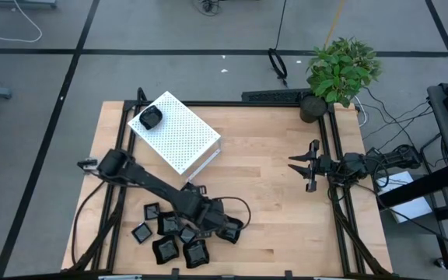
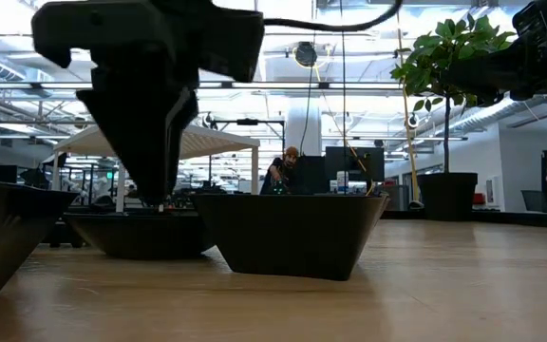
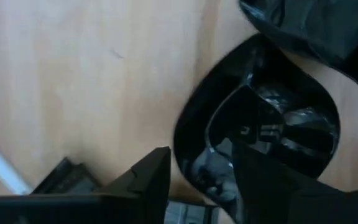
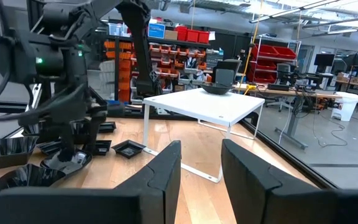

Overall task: Pick & Place Mini shaped plates
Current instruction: Stack the black leaf-shaped plate on top of the black leaf-shaped plate on the shelf

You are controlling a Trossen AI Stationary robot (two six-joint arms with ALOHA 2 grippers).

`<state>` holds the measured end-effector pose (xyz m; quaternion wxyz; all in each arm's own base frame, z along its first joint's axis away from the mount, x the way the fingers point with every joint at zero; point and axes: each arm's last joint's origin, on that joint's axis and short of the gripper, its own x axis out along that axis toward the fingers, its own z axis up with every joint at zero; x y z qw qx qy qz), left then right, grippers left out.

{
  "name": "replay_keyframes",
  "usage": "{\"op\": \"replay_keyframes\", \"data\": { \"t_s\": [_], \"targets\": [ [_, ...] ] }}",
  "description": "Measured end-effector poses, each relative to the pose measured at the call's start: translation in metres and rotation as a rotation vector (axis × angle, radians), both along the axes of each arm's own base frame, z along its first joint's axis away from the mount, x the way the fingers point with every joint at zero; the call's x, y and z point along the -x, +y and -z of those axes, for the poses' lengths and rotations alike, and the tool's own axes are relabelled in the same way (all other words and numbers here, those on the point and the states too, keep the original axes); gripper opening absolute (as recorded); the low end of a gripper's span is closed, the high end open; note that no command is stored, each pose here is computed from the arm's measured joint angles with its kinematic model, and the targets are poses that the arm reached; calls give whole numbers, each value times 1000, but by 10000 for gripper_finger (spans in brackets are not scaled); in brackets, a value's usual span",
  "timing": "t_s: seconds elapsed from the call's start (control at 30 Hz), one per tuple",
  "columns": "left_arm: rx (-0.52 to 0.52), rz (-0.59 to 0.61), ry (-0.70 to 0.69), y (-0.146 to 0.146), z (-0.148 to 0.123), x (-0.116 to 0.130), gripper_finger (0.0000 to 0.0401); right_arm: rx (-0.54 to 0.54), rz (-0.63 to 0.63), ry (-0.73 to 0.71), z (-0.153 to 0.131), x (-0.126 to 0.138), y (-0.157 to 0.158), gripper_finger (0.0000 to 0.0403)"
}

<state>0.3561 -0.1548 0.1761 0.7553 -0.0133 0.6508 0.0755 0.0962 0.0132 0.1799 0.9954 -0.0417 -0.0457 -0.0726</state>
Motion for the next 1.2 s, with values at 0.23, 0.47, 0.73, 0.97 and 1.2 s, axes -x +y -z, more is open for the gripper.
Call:
{"op": "replay_keyframes", "data": {
  "t_s": [0.23,0.47,0.73,0.97,1.2],
  "targets": [
    [15,32,-3,-1,5,-4,186,0,0,0,0,0,0,102],
    [19,25,-13,2,9,-4,186,0,0,0,0,0,0,102],
    [30,3,20,12,26,2,186,0,0,0,0,0,0,102],
    [38,6,9,13,21,3,186,0,0,0,0,0,0,103],
    [40,10,-1,12,15,2,186,0,0,0,0,0,0,102]
  ]
}}
